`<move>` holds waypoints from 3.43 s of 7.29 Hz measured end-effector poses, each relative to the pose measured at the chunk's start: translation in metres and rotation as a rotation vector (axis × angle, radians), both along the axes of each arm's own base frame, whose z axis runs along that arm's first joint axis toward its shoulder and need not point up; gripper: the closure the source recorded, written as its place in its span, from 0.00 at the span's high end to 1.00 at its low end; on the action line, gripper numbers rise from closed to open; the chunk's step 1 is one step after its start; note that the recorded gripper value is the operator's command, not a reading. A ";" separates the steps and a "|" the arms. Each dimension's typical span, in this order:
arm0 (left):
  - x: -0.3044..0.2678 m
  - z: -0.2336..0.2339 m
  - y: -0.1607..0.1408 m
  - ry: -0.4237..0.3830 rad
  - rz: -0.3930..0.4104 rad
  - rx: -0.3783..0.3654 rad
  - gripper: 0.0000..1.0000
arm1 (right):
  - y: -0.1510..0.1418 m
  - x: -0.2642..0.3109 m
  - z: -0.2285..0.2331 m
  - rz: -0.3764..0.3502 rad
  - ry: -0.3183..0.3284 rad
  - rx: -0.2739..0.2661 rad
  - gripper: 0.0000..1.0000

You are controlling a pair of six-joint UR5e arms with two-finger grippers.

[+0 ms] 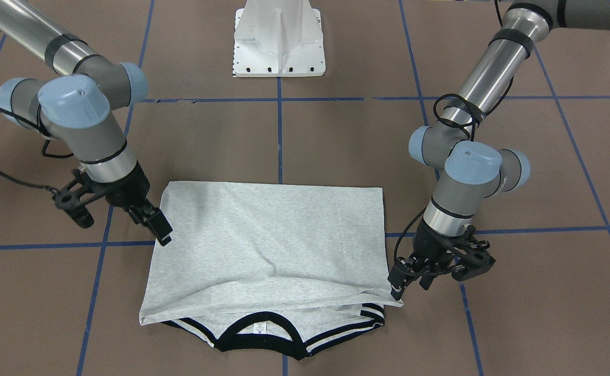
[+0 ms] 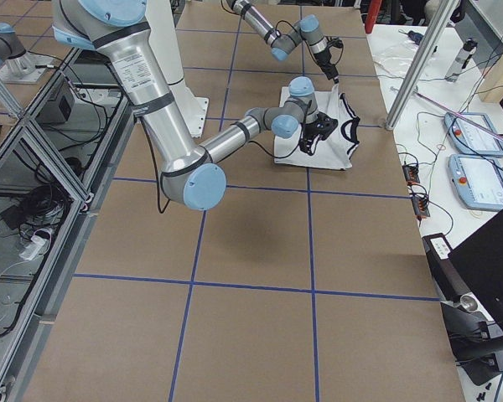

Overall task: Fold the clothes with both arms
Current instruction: 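Release the hem and move the right gripper to the folded shirt's side edge, then drag the folded shirt with the right gripper toward the robot, rotating it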

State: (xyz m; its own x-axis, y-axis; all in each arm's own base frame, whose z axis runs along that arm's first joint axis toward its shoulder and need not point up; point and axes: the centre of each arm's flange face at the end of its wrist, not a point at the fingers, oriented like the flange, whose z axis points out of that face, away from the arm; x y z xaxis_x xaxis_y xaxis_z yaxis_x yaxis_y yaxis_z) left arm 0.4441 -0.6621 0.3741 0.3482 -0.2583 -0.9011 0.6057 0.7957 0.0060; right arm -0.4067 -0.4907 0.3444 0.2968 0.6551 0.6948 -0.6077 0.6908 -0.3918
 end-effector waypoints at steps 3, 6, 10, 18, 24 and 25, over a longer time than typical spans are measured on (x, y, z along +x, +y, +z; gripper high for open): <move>0.000 -0.004 0.001 0.007 0.000 0.004 0.87 | 0.050 -0.028 0.032 0.006 0.020 -0.086 0.95; -0.001 0.001 0.004 0.001 0.003 0.001 0.87 | 0.045 -0.060 0.039 0.004 0.038 -0.118 0.00; -0.001 0.004 0.005 -0.002 0.004 -0.001 0.87 | 0.046 -0.056 0.024 -0.003 0.003 -0.127 0.00; -0.009 -0.059 0.133 0.237 0.162 -0.060 0.92 | 0.327 -0.015 0.003 -0.655 -0.101 -0.300 1.00; 0.065 -0.066 0.305 0.316 0.302 -0.416 0.89 | 0.233 0.041 -0.050 -0.482 -0.251 -0.252 1.00; 0.079 -0.071 0.310 0.289 0.300 -0.441 0.82 | 0.221 0.046 -0.050 -0.453 -0.255 -0.245 1.00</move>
State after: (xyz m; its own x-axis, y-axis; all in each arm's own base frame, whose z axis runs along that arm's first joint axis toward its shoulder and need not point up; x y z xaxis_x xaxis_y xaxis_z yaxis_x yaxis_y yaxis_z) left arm 0.5234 -0.3521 0.3035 0.2207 -0.5575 -0.8003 0.2829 0.8219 -0.4945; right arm -0.3605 -0.2701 0.2941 0.4288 0.6524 0.6249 -0.1372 0.7307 -0.6688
